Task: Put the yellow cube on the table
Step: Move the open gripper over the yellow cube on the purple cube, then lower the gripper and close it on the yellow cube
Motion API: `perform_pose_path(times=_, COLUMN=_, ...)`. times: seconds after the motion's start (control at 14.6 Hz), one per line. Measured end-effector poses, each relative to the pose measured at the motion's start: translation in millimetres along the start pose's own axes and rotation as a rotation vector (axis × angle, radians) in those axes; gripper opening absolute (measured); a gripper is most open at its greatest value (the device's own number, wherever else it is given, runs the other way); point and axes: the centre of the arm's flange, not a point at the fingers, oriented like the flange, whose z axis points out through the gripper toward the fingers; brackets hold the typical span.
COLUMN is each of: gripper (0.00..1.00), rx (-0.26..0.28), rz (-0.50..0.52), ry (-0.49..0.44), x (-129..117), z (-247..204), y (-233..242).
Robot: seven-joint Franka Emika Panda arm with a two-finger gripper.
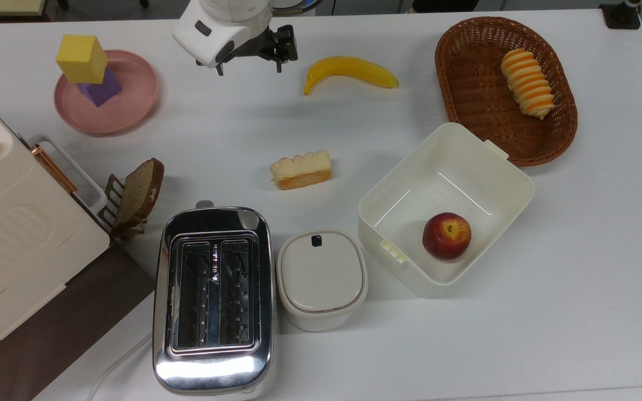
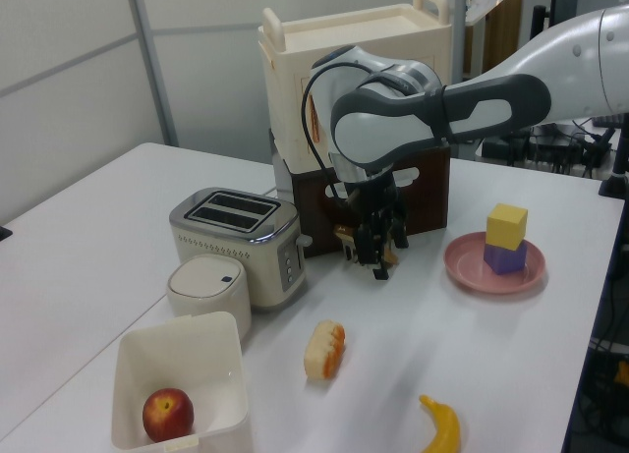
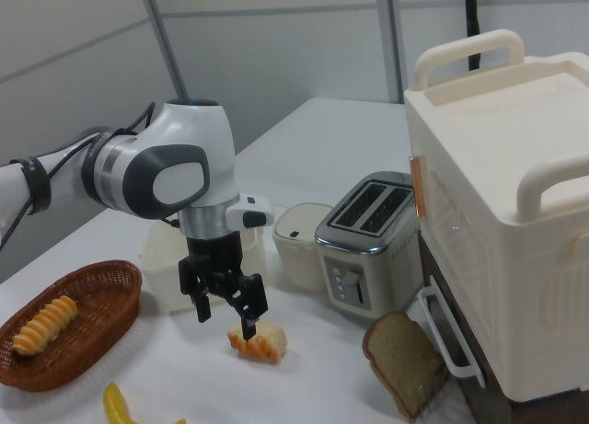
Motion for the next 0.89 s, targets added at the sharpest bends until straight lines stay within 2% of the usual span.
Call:
perform_pose_path(times=0.21, gripper=1.0, rx=-0.041, rz=0.027, ry=0.018, x=-8, z=-12, y=21)
perform_pose_path(times=0.34, gripper=1.0, rx=-0.068, rz=0.047, ry=0.016, x=-19, z=-14, y=68)
perform_pose_path(times=0.48, gripper=1.0, rx=-0.058, rz=0.042, ry=0.005, x=-33, z=-9, y=116)
perform_pose_path(times=0.68, gripper=1.0, rx=-0.029, rz=0.021, ry=-0.016, x=-66, z=3, y=194)
perform_pose_path(times=0.89, gripper=1.0, rx=-0.032, rz=0.015, ry=0.011, x=-84, z=35, y=242)
